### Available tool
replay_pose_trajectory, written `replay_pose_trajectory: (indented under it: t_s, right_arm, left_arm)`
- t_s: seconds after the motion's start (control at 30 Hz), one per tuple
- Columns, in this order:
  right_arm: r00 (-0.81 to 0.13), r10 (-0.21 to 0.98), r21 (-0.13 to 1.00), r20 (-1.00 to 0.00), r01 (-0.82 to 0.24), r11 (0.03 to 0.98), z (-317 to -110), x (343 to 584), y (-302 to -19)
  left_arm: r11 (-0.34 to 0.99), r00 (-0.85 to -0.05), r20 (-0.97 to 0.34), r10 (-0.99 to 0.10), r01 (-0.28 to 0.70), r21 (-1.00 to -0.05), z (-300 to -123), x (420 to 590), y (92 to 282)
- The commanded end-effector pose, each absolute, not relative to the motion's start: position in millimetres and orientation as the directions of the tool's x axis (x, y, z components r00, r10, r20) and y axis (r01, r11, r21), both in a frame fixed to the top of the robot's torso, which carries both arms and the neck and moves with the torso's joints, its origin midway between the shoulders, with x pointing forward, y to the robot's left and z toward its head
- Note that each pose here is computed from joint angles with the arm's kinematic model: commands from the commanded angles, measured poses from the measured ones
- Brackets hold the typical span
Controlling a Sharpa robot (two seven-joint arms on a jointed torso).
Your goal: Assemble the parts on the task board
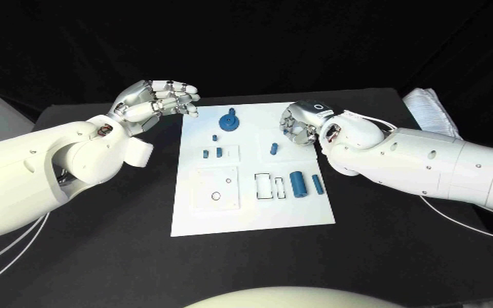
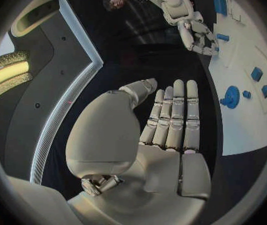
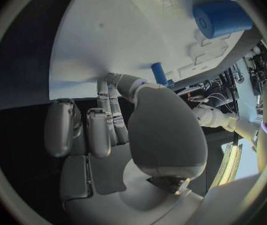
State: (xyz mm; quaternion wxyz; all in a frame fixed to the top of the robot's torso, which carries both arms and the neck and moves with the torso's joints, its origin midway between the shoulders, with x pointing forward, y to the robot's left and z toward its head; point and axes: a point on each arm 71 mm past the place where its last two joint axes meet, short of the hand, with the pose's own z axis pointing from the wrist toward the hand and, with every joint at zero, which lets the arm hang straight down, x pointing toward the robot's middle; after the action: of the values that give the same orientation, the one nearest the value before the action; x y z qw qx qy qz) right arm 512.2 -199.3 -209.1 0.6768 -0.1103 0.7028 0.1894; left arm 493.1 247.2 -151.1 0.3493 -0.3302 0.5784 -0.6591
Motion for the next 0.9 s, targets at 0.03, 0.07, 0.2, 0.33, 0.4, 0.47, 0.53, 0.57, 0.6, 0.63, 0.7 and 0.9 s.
replay_pose_trajectory:
  t_s: [0.03, 0.07, 0.2, 0.33, 0.4, 0.47, 0.53, 0.57, 0.6, 0.63, 0.7, 0.9]
  right_arm:
    - [-0.050, 0.120, 0.130, -0.992, -0.394, 0.910, -213.6, 508.8, -198.0]
    - [-0.045, 0.127, 0.134, -0.991, -0.392, 0.910, -213.1, 508.7, -198.3]
    - [-0.023, 0.166, 0.162, -0.986, -0.388, 0.907, -209.8, 507.2, -199.6]
    - [-0.012, 0.199, 0.188, -0.980, -0.387, 0.902, -205.7, 505.5, -200.8]
    - [-0.007, 0.220, 0.205, -0.976, -0.390, 0.898, -202.2, 503.7, -201.1]
    - [-0.003, 0.236, 0.218, -0.972, -0.393, 0.893, -198.8, 501.8, -201.6]
    - [0.001, 0.252, 0.231, -0.968, -0.394, 0.889, -194.7, 500.0, -202.5]
    - [0.002, 0.258, 0.237, -0.966, -0.394, 0.888, -193.0, 499.4, -203.0]
    - [0.002, 0.265, 0.243, -0.964, -0.393, 0.887, -191.4, 498.7, -203.5]
    - [-0.001, 0.277, 0.255, -0.961, -0.391, 0.884, -189.0, 497.5, -204.4]
    - [-0.007, 0.297, 0.277, -0.955, -0.386, 0.880, -185.9, 495.4, -205.8]
    - [-0.031, 0.345, 0.330, -0.938, -0.382, 0.863, -178.3, 486.9, -206.1]
  left_arm:
    - [-0.102, -0.543, 0.040, -0.839, 0.085, -0.991, -149.9, 493.2, 246.7]
    - [-0.102, -0.543, 0.039, -0.839, 0.085, -0.991, -149.9, 493.3, 246.9]
    - [-0.102, -0.543, 0.039, -0.839, 0.086, -0.991, -150.1, 493.8, 247.8]
    - [-0.101, -0.542, 0.038, -0.840, 0.086, -0.991, -150.2, 494.3, 249.4]
    - [-0.100, -0.540, 0.037, -0.841, 0.087, -0.991, -150.4, 494.6, 250.6]
    - [-0.098, -0.537, 0.036, -0.843, 0.087, -0.991, -150.5, 495.0, 251.9]
    - [-0.095, -0.534, 0.034, -0.845, 0.087, -0.992, -150.7, 495.4, 253.4]
    - [-0.095, -0.532, 0.034, -0.846, 0.087, -0.992, -150.8, 495.5, 254.0]
    - [-0.094, -0.531, 0.033, -0.847, 0.087, -0.992, -150.8, 495.7, 254.4]
    - [-0.094, -0.530, 0.033, -0.847, 0.088, -0.992, -150.8, 495.8, 255.0]
    - [-0.094, -0.530, 0.033, -0.847, 0.088, -0.992, -150.9, 496.0, 255.6]
    - [-0.092, -0.528, 0.032, -0.849, 0.088, -0.992, -151.0, 496.2, 257.3]
